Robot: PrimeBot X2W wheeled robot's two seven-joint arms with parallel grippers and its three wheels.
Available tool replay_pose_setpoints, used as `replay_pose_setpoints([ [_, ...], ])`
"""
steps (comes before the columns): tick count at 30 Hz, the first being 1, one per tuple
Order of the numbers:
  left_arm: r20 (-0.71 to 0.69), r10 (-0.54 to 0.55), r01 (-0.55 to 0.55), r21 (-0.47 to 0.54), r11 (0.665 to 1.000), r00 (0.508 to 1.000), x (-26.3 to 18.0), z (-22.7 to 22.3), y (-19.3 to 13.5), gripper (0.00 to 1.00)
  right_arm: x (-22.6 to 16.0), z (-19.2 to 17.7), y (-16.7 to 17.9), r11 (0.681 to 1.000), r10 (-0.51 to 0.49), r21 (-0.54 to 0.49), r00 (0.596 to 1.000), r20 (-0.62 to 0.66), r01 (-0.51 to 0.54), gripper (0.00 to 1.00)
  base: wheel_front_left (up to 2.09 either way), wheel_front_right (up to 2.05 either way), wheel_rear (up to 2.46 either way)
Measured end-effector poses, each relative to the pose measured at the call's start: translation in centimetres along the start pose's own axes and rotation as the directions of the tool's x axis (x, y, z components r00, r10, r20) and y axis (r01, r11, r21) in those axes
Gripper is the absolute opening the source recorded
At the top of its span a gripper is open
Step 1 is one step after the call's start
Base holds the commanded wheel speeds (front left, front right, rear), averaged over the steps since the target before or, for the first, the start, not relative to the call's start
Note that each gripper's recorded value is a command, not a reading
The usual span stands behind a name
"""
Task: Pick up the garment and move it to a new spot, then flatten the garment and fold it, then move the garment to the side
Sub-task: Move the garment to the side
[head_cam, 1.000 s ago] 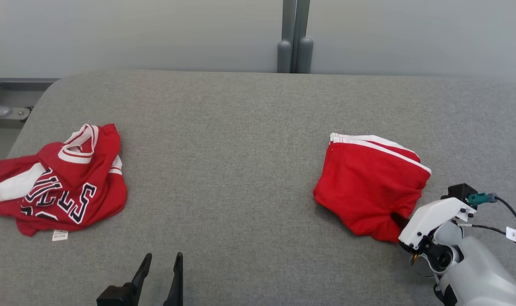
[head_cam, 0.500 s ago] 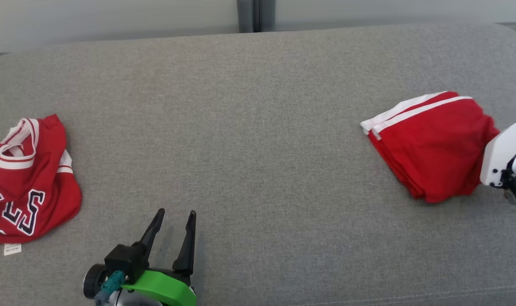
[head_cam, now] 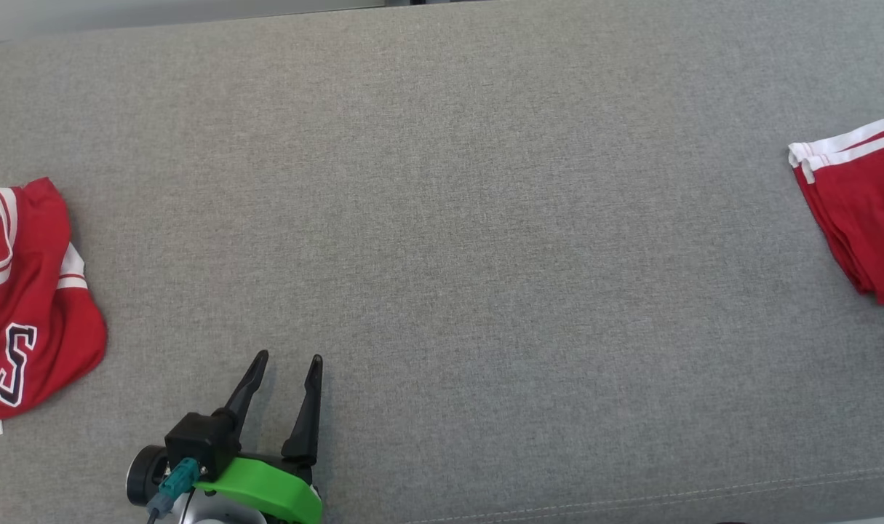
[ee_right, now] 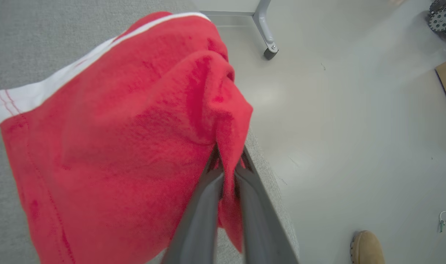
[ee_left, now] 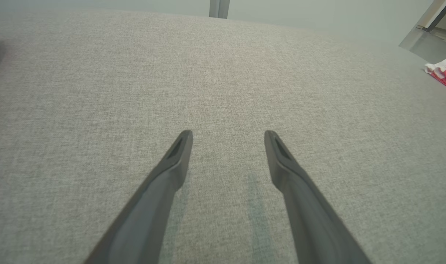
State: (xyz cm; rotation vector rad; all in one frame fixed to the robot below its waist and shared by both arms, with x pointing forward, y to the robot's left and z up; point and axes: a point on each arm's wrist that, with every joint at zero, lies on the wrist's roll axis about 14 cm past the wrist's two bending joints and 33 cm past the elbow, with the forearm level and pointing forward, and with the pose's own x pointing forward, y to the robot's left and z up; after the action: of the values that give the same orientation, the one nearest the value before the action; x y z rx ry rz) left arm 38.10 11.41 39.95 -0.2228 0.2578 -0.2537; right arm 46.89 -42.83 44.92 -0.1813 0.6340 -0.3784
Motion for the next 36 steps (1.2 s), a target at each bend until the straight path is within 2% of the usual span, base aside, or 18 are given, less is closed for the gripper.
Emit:
replay_pose_setpoints([
  [6,0.017,0.014,-0.014,0.001,1.000,1.000,-0.1,0.6,0.4,1.00,-0.7,0.3,-1.8,0.995,-0.045,-0.087,0.997,0.056,0.050,1.00,0.00,0.00,0.00],
  [9,0.028,0.012,-0.012,0.001,1.000,1.000,-0.1,0.9,0.2,1.00,-1.5,2.8,-3.1,0.984,-0.073,-0.150,0.987,0.145,0.095,1.00,0.00,0.00,0.00],
  [10,0.036,0.013,-0.013,-0.001,1.000,0.999,-0.2,1.1,0.1,1.00,-1.8,3.9,-3.2,0.985,-0.076,-0.137,0.978,0.193,0.104,1.00,0.00,0.00,0.00],
  [15,0.049,0.032,-0.031,-0.017,0.999,0.998,-1.5,1.3,0.1,1.00,-4.0,7.5,0.7,0.991,0.004,-0.127,0.912,0.409,0.052,1.00,0.00,0.00,0.00],
  [19,0.073,0.040,-0.038,-0.024,0.999,0.997,-2.6,1.9,-0.3,1.00,-6.9,9.8,2.1,0.993,0.042,-0.116,0.829,0.558,0.027,1.00,0.00,0.00,0.00],
  [23,0.102,0.057,-0.055,-0.024,0.998,0.993,-4.1,2.5,-0.1,1.00,-10.0,8.1,3.9,0.994,0.091,-0.102,0.775,0.626,-0.035,1.00,0.00,0.00,0.00],
  [28,0.141,0.105,-0.104,-0.012,0.995,0.984,-6.1,3.4,1.3,1.00,-15.0,5.2,8.0,0.980,0.194,-0.099,0.691,0.697,-0.175,1.00,0.00,0.00,0.00],
  [31,0.141,0.134,-0.135,-0.002,0.991,0.981,-7.1,3.3,2.3,1.00,-17.3,2.4,10.7,0.959,0.265,-0.116,0.675,0.689,-0.258,1.00,0.00,0.00,0.00],
  [36,0.176,0.168,-0.171,0.000,0.985,0.970,-8.2,4.1,3.3,1.00,-19.7,-2.1,13.6,0.930,0.335,-0.104,0.692,0.639,-0.354,1.00,0.00,0.00,0.00],
])
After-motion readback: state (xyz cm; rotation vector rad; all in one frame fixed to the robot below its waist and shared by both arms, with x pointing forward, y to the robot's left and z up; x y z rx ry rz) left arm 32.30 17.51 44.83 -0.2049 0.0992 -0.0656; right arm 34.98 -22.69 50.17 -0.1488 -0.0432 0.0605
